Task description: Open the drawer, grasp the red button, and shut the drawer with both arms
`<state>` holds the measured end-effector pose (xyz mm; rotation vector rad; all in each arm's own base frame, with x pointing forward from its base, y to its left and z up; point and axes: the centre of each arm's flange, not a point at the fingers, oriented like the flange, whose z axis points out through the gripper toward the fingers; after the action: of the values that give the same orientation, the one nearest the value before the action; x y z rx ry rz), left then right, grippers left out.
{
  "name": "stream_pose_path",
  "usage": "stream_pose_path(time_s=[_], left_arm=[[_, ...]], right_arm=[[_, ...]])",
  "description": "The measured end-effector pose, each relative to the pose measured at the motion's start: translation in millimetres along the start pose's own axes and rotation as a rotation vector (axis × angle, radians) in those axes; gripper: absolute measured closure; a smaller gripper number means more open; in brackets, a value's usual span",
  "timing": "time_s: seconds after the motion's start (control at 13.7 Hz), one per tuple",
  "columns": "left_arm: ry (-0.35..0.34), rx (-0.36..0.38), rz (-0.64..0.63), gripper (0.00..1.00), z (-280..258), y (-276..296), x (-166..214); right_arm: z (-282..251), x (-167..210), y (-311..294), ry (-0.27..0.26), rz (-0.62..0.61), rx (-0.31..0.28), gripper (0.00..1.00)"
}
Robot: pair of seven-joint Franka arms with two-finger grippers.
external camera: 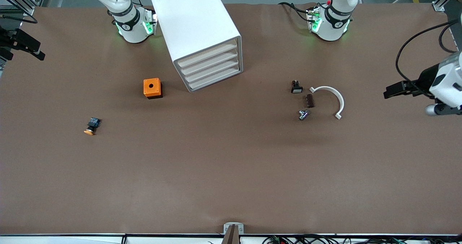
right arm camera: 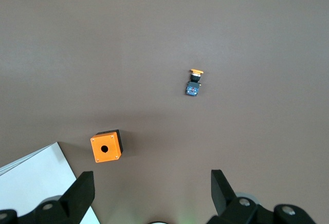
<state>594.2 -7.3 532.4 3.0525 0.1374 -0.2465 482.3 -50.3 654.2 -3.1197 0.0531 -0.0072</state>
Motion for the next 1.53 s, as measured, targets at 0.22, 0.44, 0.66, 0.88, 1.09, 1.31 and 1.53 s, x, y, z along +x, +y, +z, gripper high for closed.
stream_pose_path(time_s=[0.22,0.44,0.66,0.88,1.09,1.31,1.53], left_arm=[[-0.041,-0.043,-0.037,0.0,38.3,7.0,23.5],[-0.084,-0.041,-0.061,0.0,72.0,22.2,37.7],[-0.129,-0.023,-0.124,0.0,99.7,46.7,43.2],[-0.174,0.004,-0.163,0.0,128.9,80.5,44.0],[-0.207,0.039,-0.21,0.0,153.6,119.9,38.5],[-0.255,0.072,-0.29,0.0,186.0,163.2,29.1],[-0.325,0.052,-0.408,0.0,212.0,201.1,17.3]], right_arm=[[0.2,0.0,0.4,0.0,0.001,0.0,0.0],[0.3,-0.1,1.7,-0.001,0.003,0.001,0.0],[0.4,-0.1,1.8,-0.001,0.003,0.001,0.0],[0.5,-0.1,1.8,-0.001,0.003,0.001,0.0],[0.5,-0.2,2.2,-0.001,0.004,0.001,0.0],[0.5,-0.2,2.2,-0.001,0.004,0.001,0.0],[0.5,-0.2,2.2,-0.001,0.004,0.001,0.0]])
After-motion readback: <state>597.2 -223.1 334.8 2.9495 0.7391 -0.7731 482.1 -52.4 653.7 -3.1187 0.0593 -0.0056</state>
